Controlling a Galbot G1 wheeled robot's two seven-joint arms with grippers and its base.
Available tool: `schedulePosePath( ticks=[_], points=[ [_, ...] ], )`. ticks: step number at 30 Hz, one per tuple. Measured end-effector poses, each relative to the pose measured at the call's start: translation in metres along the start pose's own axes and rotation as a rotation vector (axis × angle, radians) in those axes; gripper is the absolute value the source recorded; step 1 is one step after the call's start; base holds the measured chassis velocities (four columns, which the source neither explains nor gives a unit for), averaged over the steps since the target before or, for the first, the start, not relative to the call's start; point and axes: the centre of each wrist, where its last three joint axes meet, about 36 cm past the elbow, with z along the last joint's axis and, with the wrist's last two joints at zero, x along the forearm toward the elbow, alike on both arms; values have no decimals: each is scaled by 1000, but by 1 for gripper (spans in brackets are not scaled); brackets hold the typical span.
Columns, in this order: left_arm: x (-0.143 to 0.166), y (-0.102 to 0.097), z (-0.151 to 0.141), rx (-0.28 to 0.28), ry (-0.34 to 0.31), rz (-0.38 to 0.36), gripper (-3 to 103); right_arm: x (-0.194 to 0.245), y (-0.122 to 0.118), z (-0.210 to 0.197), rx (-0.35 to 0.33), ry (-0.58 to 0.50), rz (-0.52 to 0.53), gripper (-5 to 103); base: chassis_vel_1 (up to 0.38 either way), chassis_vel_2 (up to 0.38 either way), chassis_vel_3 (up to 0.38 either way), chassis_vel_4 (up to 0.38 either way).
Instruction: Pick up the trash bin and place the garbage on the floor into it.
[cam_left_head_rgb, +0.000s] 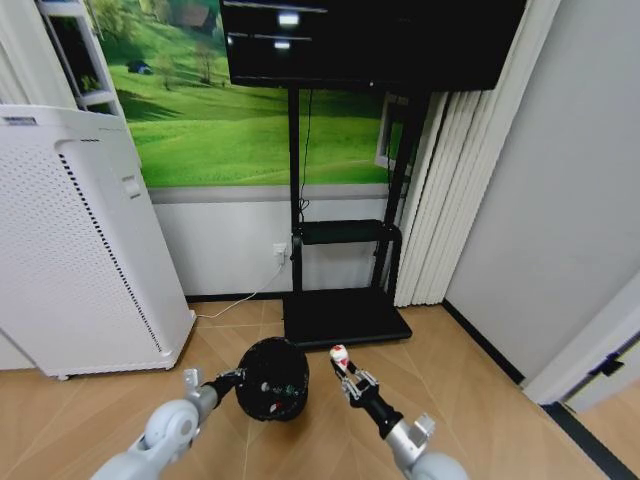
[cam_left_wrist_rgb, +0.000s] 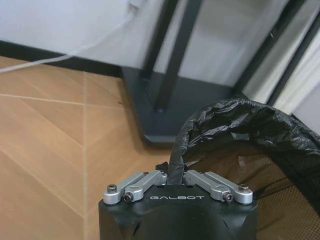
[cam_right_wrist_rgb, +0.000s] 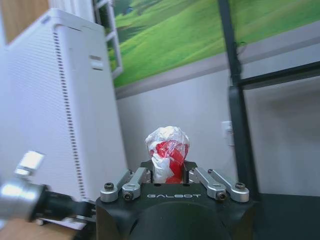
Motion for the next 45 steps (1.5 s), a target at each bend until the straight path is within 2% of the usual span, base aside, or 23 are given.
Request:
schedulePosePath(
  ticks=[4,8,11,15,22,23,24,27,30,31,33,34,36,37,38,39,41,42,44,45],
  points=[
    [-21,-18,8,-2,19,53,4,-2,14,0,-8,-7,-78,28,0,0,0,0],
    [-28,-34,7,13,28,112,4,-5,24,1,-25,-14,-94,28,0,0,0,0],
    [-26,-39,8,6,42,147,4,-7,28,4,-36,-12,-99,28,0,0,0,0],
    [-16,-41,11,-29,56,192,4,-10,27,16,-41,9,-91,28,0,0,0,0],
    [0,-32,14,-34,39,199,4,-14,26,19,-44,9,-64,25,0,0,0,0],
    [4,-29,16,-37,34,193,4,-14,26,19,-48,9,-71,36,0,0,0,0],
    [5,-28,18,-39,27,188,4,-14,26,20,-50,9,-80,41,0,0,0,0],
    [5,-28,19,-39,19,186,4,-13,25,22,-53,10,-82,46,0,0,0,0],
    [3,-34,17,-28,4,187,4,-13,27,23,-65,5,-77,62,0,0,0,0],
    [3,-34,17,-28,4,187,4,-13,27,23,-65,5,-77,62,0,0,0,0],
    [2,-37,17,-23,-1,188,4,-13,29,22,-69,2,-78,73,0,0,0,0],
    [2,-37,17,-23,-1,188,4,-13,29,22,-69,2,-78,73,0,0,0,0],
    [2,-38,18,-16,-3,185,4,-12,29,20,-69,-5,-67,84,0,0,0,0],
    [2,-38,18,-16,-3,185,4,-12,29,20,-69,-5,-67,84,0,0,0,0],
    [5,-37,18,-10,-9,174,4,-13,27,17,-65,-15,-41,90,0,0,0,0],
    [5,-37,18,-10,-9,174,4,-13,27,17,-65,-15,-41,90,0,0,0,0],
    [9,-35,20,9,-38,120,4,-17,21,12,-20,-37,61,98,0,0,0,0],
    [9,-35,20,9,-38,120,4,-17,21,12,-20,-37,61,98,0,0,0,0],
    [17,-33,18,42,-69,28,4,-19,17,8,-12,-50,186,100,0,0,0,0],
    [17,-33,18,42,-69,28,4,-19,17,8,-12,-50,186,100,0,0,0,0]
  ],
)
